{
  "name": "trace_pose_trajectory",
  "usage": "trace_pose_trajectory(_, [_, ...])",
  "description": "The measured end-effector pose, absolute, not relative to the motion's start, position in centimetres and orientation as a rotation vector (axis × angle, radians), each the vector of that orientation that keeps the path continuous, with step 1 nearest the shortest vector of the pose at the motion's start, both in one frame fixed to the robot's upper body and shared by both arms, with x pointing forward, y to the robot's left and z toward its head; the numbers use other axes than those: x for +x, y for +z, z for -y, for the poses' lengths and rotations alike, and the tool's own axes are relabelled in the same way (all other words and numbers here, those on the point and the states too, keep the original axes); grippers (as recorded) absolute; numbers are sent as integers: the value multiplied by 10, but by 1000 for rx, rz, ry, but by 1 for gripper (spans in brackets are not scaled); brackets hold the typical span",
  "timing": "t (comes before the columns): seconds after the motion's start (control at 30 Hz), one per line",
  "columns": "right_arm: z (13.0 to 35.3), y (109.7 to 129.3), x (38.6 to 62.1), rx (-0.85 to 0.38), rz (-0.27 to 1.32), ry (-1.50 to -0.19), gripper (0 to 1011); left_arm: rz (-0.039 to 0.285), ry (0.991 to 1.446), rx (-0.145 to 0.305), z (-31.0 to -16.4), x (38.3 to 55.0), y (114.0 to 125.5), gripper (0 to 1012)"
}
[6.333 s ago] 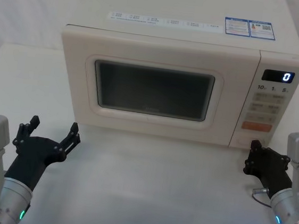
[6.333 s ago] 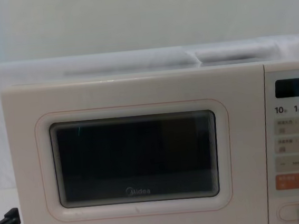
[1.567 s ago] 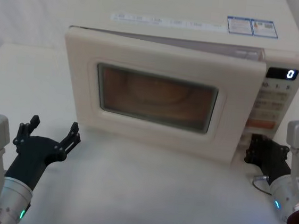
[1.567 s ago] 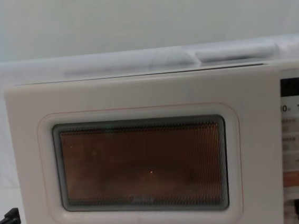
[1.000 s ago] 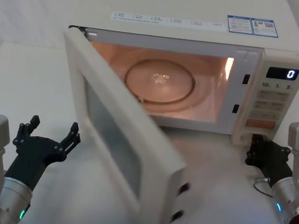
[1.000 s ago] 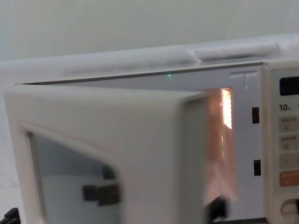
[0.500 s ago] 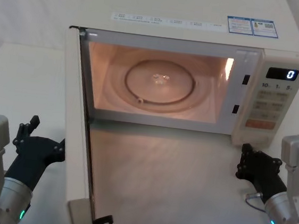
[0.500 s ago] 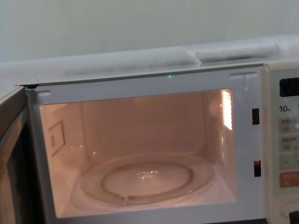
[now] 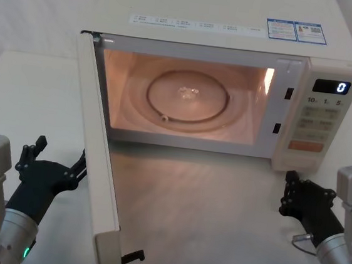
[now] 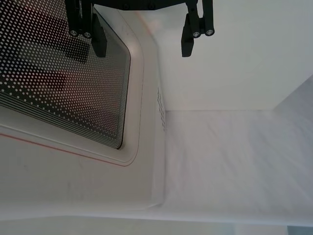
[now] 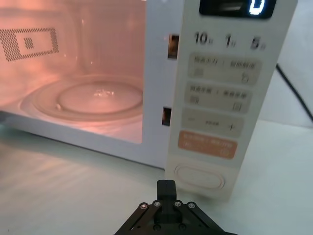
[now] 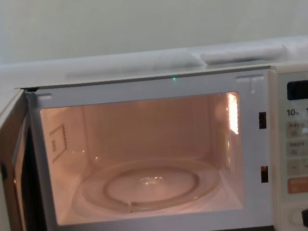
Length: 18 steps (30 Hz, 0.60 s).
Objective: Press the button to open the microwave door with one hand; close the microwave door with the other hand.
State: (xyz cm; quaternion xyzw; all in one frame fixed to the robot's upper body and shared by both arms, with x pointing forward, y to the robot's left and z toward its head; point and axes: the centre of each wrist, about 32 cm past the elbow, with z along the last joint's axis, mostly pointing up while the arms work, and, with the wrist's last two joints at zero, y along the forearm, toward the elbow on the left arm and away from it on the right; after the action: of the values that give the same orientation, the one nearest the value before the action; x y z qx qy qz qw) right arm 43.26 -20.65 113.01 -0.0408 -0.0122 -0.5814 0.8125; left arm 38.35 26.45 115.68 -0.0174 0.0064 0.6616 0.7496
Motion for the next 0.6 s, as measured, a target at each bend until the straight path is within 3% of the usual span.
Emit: trace_pose_trajectory(0.6, [244,1152,421,-91,106,-1347,0,-14,1446,-38,-265,384,1157,1001])
